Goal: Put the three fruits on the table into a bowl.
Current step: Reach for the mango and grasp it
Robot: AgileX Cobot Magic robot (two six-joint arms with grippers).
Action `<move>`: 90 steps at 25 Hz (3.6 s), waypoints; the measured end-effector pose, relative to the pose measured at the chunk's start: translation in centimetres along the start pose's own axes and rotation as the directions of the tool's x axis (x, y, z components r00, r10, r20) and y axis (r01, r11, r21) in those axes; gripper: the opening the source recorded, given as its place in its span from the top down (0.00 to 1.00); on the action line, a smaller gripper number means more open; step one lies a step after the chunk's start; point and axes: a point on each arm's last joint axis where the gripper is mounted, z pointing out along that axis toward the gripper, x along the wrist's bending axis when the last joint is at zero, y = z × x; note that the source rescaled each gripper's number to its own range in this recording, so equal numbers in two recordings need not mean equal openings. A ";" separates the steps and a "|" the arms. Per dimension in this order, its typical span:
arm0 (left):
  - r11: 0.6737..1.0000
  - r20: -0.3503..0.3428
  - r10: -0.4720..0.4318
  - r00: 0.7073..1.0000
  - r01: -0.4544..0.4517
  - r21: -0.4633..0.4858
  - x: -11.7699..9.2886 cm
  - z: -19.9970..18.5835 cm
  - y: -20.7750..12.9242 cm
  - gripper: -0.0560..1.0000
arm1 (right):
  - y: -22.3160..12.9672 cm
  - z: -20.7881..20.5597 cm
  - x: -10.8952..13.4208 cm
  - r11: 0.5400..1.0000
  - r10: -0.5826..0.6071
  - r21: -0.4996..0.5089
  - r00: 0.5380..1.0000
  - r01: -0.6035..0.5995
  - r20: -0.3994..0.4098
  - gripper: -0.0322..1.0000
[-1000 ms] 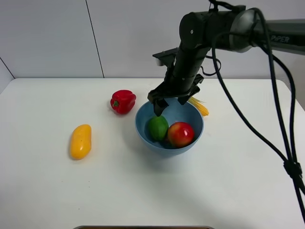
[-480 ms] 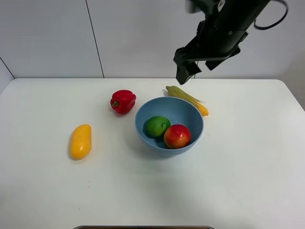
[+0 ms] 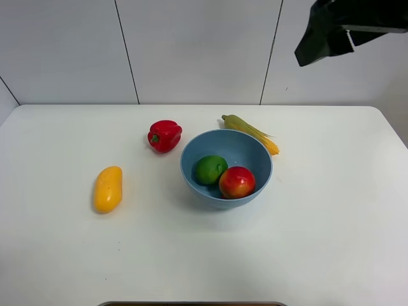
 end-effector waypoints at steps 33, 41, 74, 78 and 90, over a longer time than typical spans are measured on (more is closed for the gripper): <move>1.000 0.000 0.000 1.000 0.000 0.000 0.0 0.0 0.0 0.12 | -26.4 -5.5 -2.6 0.876 0.463 -0.299 0.833 -0.378 0.304 0.52; 1.000 0.000 0.000 1.000 0.000 0.000 0.0 0.0 0.0 0.12 | -28.6 -5.6 -1.6 0.829 0.479 -0.440 0.845 -0.346 0.238 0.52; 1.000 0.000 0.000 1.000 0.000 0.000 0.0 0.0 0.0 0.12 | -27.8 -4.7 -1.4 0.854 0.440 -0.436 0.840 -0.283 0.316 0.52; 1.000 0.000 0.000 1.000 0.000 0.000 0.0 0.0 0.0 0.12 | -27.8 -4.7 -1.4 0.854 0.440 -0.436 0.840 -0.283 0.316 0.52; 1.000 0.000 0.000 1.000 0.000 0.000 0.0 0.0 0.0 0.12 | -27.8 -4.7 -1.4 0.854 0.440 -0.436 0.840 -0.283 0.316 0.52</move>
